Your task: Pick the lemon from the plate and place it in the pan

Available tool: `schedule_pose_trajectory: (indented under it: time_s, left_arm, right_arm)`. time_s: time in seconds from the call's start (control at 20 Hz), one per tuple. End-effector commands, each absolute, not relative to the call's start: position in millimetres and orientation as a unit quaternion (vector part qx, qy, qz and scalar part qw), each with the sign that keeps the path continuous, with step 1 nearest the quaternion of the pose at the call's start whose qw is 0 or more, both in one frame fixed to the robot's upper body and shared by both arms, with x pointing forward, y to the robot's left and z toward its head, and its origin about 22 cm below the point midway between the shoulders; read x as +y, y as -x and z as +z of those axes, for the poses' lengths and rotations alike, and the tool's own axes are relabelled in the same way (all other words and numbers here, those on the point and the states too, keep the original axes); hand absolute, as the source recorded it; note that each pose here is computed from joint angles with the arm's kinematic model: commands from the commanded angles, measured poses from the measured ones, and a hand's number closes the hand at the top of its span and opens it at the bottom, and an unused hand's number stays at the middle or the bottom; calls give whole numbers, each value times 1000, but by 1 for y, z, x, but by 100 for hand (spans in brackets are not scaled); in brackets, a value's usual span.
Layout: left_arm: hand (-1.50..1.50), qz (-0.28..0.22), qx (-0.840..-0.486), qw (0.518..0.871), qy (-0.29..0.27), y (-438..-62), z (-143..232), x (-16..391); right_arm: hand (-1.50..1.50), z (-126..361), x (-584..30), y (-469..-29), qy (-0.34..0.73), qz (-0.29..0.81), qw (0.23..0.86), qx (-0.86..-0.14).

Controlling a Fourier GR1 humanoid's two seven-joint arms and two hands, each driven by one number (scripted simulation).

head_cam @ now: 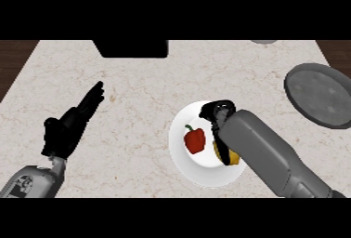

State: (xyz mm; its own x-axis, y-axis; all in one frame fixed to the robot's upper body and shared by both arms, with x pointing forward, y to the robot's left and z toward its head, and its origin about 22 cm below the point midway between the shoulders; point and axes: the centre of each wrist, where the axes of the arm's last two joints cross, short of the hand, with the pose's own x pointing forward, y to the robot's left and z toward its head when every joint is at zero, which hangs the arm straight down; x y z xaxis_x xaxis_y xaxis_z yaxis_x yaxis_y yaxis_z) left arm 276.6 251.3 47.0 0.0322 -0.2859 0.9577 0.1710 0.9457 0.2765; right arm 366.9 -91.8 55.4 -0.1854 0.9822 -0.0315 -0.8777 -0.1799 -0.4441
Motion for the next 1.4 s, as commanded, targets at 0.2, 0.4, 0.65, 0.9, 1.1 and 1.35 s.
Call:
schedule_pose_trajectory:
  time_s: [0.2, 0.4, 0.65, 0.9, 1.1, 1.35]
  left_arm:
    - [0, -154, -676, 719, -42, -269, 55, 236]
    - [0, -155, -677, 718, -42, -275, 66, 241]
    - [0, -150, -677, 719, -49, -279, 38, 260]
    - [0, -158, -679, 716, -41, -272, 30, 249]
    - [0, -166, -680, 713, -38, -280, 63, 247]
    - [0, -152, -678, 717, -45, -270, 58, 246]
  right_arm:
    - [-150, 42, -93, -362, 188, 759, 609, -132]
    - [-150, 30, -98, -335, 193, 768, 598, -123]
    - [-150, 32, -109, -330, 203, 757, 606, -134]
    - [-150, 4, -109, -331, 185, 770, 599, -122]
    - [150, 0, -95, -333, 146, 791, 580, -127]
    - [150, -12, -134, -318, 131, 804, 567, -118]
